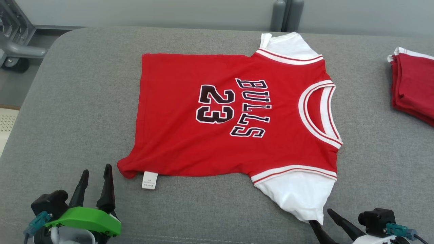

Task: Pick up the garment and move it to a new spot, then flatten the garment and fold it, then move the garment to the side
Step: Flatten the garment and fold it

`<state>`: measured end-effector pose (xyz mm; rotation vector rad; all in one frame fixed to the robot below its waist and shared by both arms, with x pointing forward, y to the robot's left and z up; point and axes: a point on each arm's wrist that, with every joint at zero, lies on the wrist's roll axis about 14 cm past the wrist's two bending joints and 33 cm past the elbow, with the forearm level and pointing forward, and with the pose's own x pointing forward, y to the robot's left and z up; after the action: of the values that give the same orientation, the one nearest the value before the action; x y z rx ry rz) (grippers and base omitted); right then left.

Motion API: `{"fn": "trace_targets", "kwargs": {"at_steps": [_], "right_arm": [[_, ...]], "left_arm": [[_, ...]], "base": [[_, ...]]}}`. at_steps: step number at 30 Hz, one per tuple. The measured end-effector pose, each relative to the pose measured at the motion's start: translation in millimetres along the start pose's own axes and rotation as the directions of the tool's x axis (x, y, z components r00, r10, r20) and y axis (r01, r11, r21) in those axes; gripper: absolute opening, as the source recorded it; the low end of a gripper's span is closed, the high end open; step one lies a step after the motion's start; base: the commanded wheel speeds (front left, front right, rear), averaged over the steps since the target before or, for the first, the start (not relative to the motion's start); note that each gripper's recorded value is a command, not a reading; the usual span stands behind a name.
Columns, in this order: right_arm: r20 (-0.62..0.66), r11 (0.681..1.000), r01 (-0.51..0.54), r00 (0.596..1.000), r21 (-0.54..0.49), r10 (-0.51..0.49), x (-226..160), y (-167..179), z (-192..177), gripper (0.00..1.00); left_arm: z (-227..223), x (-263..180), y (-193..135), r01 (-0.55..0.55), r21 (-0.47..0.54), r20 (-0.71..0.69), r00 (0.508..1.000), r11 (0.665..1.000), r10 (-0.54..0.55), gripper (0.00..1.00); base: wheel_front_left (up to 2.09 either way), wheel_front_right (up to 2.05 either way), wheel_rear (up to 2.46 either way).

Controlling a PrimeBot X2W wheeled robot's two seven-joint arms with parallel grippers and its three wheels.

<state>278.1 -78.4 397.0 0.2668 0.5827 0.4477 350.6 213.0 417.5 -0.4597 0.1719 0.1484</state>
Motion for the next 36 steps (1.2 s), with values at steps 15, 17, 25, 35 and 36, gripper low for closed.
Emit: {"fn": "trace_targets", "kwargs": {"at_steps": [15, 17, 25, 35, 36], "right_arm": [[0.112, 0.998, 0.01, 0.994, -0.067, -0.003, -4.4, -4.5, 35.3, 1.0], [0.174, 0.996, 0.03, 0.985, -0.081, -0.015, -3.9, -8.7, 52.7, 1.0], [0.362, 0.983, 0.13, 0.929, -0.126, -0.076, -10.1, -28.4, 106.2, 1.0], [0.497, 0.958, 0.227, 0.86, -0.177, -0.112, -28.3, -45.4, 141.6, 1.0], [0.513, 0.955, 0.237, 0.851, -0.179, -0.115, -30.6, -46.9, 144.9, 1.0]], "left_arm": [[40.2, 0.7, -8.9, 0.025, 0.03, 0.131, 0.991, 0.999, -0.029, 1.0], [46.4, 1.6, -12.5, 0.036, 0.037, 0.15, 0.988, 0.999, -0.041, 1.0], [65.5, -1.6, -25.1, 0.071, 0.062, 0.208, 0.975, 0.996, -0.082, 1.0], [93.6, -15.3, -34.4, 0.091, 0.114, 0.294, 0.948, 0.989, -0.121, 1.0], [94.8, -17.7, -33.8, 0.089, 0.114, 0.299, 0.947, 0.989, -0.12, 1.0]], "base": [[0.0, 0.0, 0.0], [0.0, 0.0, 0.0], [0.0, 0.0, 0.0], [0.0, 0.0, 0.0], [0.0, 0.0, 0.0]]}}
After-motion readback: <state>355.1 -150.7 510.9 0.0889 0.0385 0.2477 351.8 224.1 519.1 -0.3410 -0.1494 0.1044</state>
